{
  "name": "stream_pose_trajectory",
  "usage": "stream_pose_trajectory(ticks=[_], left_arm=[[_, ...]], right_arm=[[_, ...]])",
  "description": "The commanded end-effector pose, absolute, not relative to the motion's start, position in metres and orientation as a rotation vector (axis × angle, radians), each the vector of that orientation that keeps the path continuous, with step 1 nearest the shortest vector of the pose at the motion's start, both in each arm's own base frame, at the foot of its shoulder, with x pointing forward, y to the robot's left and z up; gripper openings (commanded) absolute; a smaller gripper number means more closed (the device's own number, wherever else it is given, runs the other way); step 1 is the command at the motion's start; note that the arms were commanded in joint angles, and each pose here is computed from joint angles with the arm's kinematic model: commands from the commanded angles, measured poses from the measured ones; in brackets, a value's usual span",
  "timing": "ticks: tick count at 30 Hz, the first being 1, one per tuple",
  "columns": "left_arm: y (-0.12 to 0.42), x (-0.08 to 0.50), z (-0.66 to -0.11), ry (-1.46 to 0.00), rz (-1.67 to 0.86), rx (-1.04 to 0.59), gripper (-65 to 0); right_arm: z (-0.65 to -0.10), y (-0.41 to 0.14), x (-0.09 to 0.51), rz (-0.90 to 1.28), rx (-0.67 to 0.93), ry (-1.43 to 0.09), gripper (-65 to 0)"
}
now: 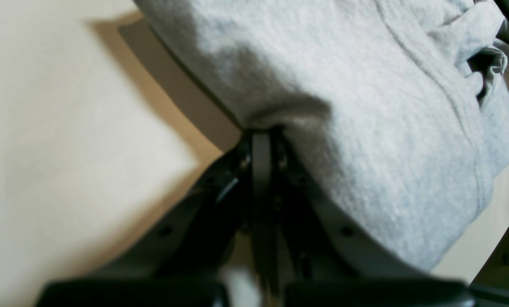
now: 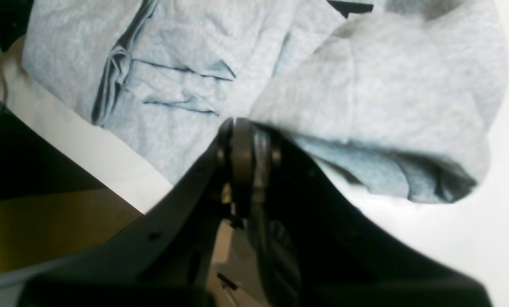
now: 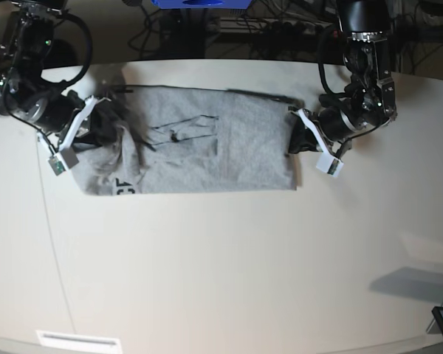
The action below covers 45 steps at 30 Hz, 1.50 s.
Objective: Fold the T-shirt properly
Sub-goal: 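Fold the strip end with the right gripper toward the left gripper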
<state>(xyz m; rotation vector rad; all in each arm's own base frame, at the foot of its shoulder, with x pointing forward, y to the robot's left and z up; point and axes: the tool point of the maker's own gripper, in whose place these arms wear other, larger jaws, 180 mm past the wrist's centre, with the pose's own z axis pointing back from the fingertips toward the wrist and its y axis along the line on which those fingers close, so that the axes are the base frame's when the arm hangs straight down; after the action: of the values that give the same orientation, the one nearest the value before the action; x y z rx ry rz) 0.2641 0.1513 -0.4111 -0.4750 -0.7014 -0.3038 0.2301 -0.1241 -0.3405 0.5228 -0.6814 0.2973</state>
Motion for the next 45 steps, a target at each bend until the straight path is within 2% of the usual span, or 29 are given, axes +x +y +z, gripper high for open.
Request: stream_pose_trajectory(ticks=[1,14,17,24,32,38,45], left_arm=[[0.158,0.26,-0.417,-0.655,-0.327,-0.434,-64.5],[0.162,0.263,-0.429,-0.626,-0.294,-0.445,-64.5],[0.162,0.262,-0.431,-0.621,-0.289,-0.447,-64.5],[0.162,0.263,-0.429,-0.625,-0.293,-0.445,-64.5],[0.144,0.259,-0.432,-0.606,-0.342,-0.473,-64.5],[0.128,0.254,-0.436,-0.586,-0.378,-0.497,-64.7],[0.125,0.254,-0.436,-0.587,-0.375,-0.505,-64.7]], right_arm=[[-0.329,-0.121,0.235,0.306,0.539,-0.727,-64.9],[-0.321,-0.066,0.229,0.401,0.654,-0.722,-64.9],[-0.32,-0.058,0.23,0.352,0.682,-0.7,-64.9],[-0.29,-0.023,0.236,0.212,0.924,-0.672,-64.9],[-0.285,0.014,0.225,0.238,1.018,-0.626,-64.9],[-0.289,0.041,0.217,0.287,1.013,-0.601,-64.9],[-0.287,0.042,0.22,0.286,1.014,-0.62,-64.9]])
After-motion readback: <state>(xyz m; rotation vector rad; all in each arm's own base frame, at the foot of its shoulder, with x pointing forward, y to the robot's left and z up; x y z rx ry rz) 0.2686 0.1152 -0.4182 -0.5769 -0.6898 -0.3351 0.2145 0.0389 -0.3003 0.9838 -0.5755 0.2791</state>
